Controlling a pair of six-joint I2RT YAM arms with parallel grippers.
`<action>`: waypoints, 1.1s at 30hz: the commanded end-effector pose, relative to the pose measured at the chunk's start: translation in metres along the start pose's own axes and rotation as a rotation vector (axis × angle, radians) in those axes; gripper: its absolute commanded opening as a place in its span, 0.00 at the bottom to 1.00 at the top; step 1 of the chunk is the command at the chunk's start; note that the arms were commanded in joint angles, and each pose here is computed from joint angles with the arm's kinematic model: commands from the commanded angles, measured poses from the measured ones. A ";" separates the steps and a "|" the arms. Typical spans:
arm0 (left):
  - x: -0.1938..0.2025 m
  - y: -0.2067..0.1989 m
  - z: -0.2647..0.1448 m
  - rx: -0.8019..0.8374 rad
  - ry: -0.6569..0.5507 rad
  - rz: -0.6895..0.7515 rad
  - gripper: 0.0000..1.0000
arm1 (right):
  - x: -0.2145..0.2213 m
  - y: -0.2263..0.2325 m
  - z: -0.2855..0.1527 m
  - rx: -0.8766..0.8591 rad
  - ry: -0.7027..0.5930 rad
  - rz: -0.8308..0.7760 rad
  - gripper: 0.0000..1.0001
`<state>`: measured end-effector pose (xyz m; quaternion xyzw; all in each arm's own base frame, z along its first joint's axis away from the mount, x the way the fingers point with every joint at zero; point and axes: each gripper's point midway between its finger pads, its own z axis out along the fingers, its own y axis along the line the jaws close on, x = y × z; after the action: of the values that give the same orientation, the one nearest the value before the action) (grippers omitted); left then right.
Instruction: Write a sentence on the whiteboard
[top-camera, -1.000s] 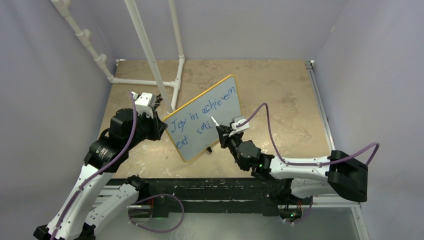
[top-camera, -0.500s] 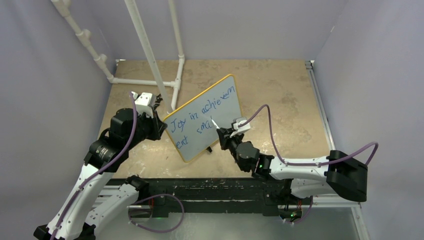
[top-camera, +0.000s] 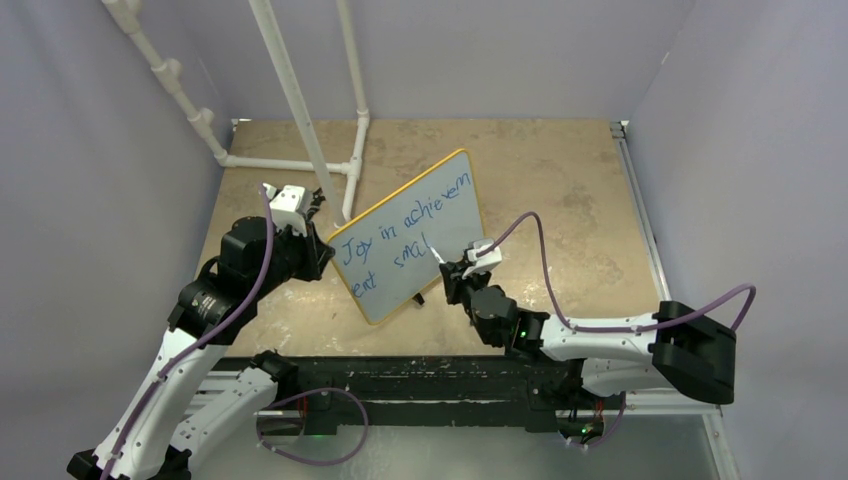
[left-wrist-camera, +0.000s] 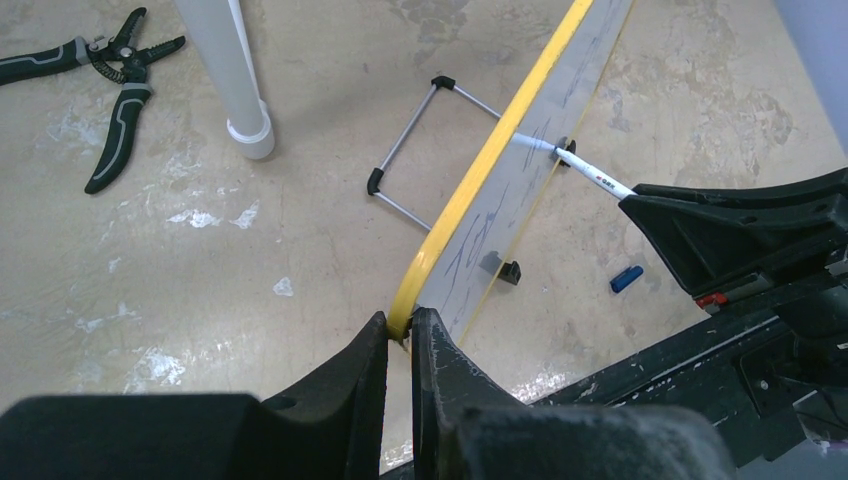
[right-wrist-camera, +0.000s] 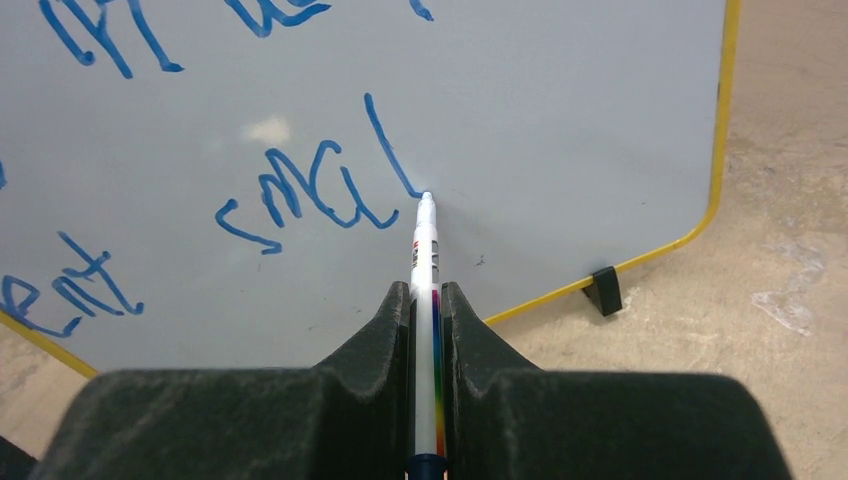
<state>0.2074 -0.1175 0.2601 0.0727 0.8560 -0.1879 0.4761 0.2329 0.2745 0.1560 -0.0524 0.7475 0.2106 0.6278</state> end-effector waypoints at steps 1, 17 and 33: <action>-0.012 -0.005 -0.006 0.014 -0.036 -0.016 0.00 | -0.041 0.000 0.002 0.033 -0.096 0.001 0.00; -0.013 -0.005 -0.006 0.014 -0.037 -0.016 0.00 | -0.078 0.011 0.006 0.008 -0.194 -0.028 0.00; -0.011 -0.003 -0.006 0.009 -0.034 -0.013 0.00 | -0.033 0.003 0.010 0.018 -0.081 -0.042 0.00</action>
<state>0.2061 -0.1179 0.2604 0.0741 0.8556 -0.1902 0.4757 0.2479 0.2732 0.1891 -0.0664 0.7170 0.1795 0.6702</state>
